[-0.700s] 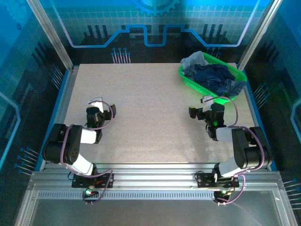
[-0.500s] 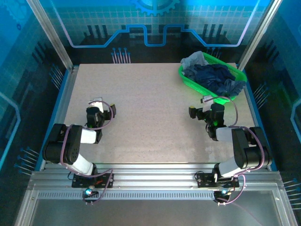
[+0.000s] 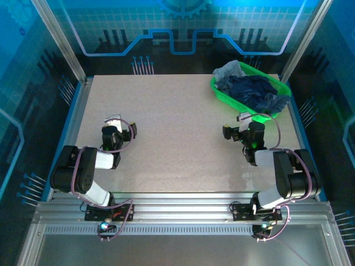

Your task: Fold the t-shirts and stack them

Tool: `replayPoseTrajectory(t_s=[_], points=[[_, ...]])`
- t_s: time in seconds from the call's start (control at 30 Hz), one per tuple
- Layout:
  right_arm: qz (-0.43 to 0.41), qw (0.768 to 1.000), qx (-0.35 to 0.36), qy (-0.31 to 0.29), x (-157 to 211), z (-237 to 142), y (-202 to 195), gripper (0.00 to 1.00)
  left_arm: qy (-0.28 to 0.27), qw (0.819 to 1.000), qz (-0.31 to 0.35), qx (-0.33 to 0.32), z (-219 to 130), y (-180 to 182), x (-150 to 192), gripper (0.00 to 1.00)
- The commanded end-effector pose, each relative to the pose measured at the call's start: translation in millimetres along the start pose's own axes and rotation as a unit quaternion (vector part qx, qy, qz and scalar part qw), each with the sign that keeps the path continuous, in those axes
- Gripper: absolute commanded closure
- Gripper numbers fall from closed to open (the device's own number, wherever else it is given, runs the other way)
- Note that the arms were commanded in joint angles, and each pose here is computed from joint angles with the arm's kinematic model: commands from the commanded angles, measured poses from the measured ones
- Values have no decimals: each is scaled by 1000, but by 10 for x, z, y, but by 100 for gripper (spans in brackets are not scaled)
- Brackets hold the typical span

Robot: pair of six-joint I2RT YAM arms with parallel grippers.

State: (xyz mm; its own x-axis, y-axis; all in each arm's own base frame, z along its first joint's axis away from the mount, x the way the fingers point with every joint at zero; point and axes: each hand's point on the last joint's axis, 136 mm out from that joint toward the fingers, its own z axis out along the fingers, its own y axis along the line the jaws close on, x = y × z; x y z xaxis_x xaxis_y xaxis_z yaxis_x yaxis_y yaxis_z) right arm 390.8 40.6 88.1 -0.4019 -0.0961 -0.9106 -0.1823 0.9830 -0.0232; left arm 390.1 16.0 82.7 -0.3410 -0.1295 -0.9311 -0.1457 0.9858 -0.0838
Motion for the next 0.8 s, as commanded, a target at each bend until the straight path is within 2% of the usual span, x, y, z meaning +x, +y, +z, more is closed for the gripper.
replayPoseTrajectory(t_s=[0.0, 0.1, 0.17, 0.23, 0.27, 0.3, 0.33, 0.4, 0.43, 0.47, 0.5, 0.53, 0.67, 0.77], points=[[-1, 1000, 12, -15, -125, -18, -76, 0, -37, 999, 5, 4, -54, -28, -178, 1], [-6, 999, 40, -19, -339, -187, -114, 0, -57, 998, 26, -32, -235, -40, -355, 1], [-30, 996, 61, -59, -654, -426, -40, 0, -69, 995, 56, -38, -359, -168, -571, 1], [-37, 991, 79, -105, -1140, -728, 42, 0, -123, 990, 59, -34, -523, -304, -979, 1], [-9, 988, 89, -124, -1426, -893, 38, 0, -149, 987, 52, -34, -607, -367, -1226, 1], [42, 990, 91, -104, -1518, -985, 2, 0, -160, 986, 22, -48, -663, -352, -1423, 1], [123, 985, 102, -58, -1542, -1099, -82, 0, -144, 987, -33, -61, -704, -316, -1580, 1], [260, 948, 182, -2, -1524, -1325, -373, 0, -60, 983, -151, -86, -811, -227, -1623, 1], [278, 947, 162, 18, -1563, -1276, -363, 0, -48, 971, -210, -102, -853, -170, -1668, 1], [280, 949, 137, 39, -1605, -1191, -336, 0, -37, 965, -247, -82, -795, -218, -1701, 1], [288, 944, 148, 65, -1581, -1132, -367, 0, -13, 960, -273, -61, -731, -284, -1689, 1], [297, 936, 163, 90, -1584, -1080, -398, 2, 21, 957, -288, -41, -647, -381, -1677, 1], [332, 912, 165, 177, -1434, -642, -411, 13, 151, 957, -246, 32, -418, -1034, -1524, 1], [366, 894, 157, 203, -1318, -271, -456, 16, 180, 954, -221, 98, -435, -1493, -1433, 1]])
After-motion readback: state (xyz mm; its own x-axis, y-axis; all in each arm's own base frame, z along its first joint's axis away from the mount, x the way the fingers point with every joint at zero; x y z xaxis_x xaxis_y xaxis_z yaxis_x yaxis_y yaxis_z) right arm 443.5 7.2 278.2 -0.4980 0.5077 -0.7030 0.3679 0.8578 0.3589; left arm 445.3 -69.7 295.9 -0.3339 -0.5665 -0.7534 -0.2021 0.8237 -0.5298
